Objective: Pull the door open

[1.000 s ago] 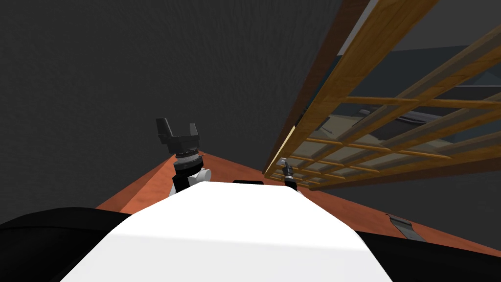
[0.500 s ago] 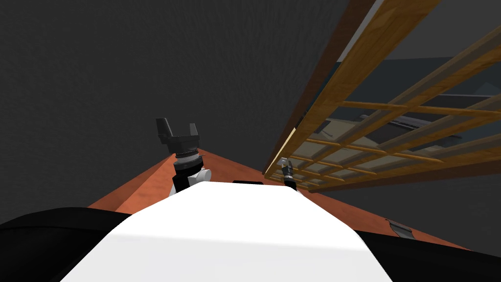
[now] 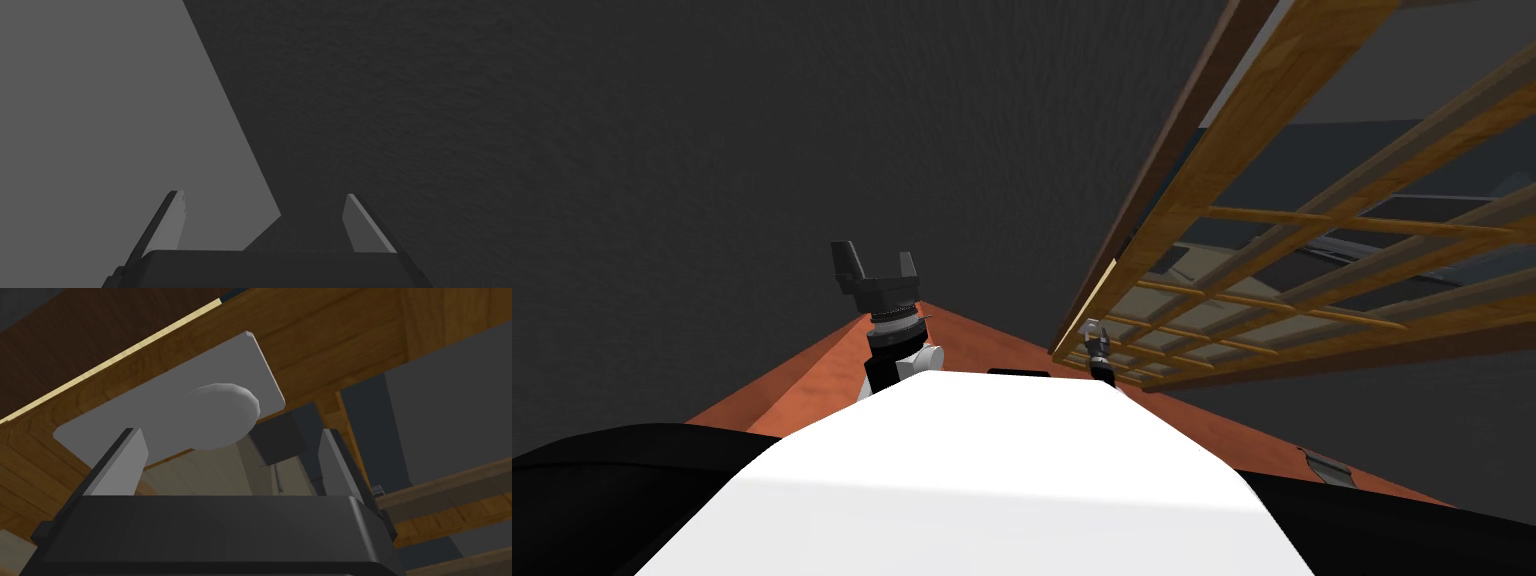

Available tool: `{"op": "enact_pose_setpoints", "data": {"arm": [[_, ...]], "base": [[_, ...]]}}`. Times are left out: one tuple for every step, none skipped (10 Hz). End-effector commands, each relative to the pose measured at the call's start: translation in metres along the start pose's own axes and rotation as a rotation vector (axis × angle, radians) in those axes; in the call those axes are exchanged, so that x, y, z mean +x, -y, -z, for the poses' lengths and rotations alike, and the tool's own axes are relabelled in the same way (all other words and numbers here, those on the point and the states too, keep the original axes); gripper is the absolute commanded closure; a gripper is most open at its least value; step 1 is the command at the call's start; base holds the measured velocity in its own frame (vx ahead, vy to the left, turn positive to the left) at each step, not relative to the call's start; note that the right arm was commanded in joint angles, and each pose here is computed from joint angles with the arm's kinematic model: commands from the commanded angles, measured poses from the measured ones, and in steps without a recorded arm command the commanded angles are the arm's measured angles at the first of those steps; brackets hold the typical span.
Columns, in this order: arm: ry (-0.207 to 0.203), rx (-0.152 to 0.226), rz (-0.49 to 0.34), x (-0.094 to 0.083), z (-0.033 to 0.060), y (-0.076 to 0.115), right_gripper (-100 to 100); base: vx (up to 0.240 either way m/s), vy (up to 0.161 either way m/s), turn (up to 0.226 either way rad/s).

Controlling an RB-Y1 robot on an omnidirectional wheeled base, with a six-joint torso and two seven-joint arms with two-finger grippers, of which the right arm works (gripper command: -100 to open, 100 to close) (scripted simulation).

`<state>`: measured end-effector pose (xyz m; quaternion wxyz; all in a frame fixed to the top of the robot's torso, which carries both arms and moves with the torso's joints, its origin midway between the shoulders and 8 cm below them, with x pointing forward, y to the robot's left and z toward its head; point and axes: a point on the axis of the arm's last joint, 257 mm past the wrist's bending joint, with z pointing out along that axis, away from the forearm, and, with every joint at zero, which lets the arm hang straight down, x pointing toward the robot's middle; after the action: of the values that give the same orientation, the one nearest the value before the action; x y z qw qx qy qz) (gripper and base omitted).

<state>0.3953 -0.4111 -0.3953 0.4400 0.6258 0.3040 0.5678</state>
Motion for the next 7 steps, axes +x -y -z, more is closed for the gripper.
{"op": "enact_pose_setpoints", "data": {"arm": [[0.005, -0.003, -0.069, 0.0026, -0.0017, 0.0014, -100], [0.005, -0.003, -0.081, 0.0026, -0.0017, 0.0014, -100], [0.008, -0.005, -0.133, 0.0045, -0.0029, 0.0024, -100], [0.012, -0.007, -0.173, 0.0066, -0.0041, 0.0034, -100], [0.012, -0.007, -0.19, 0.0066, -0.0041, 0.0034, -100], [0.015, -0.009, -0.24, 0.0087, -0.0054, 0.0046, -100], [0.015, -0.01, -0.245, 0.0087, -0.0054, 0.0046, -100]], "base": [[-0.063, -0.012, 0.038], [-0.049, -0.008, 0.012], [-0.051, -0.009, 0.018], [-0.067, -0.015, 0.042], [-0.053, -0.005, 0.015], [-0.058, 0.007, 0.02], [-0.043, -0.003, 0.01]]}}
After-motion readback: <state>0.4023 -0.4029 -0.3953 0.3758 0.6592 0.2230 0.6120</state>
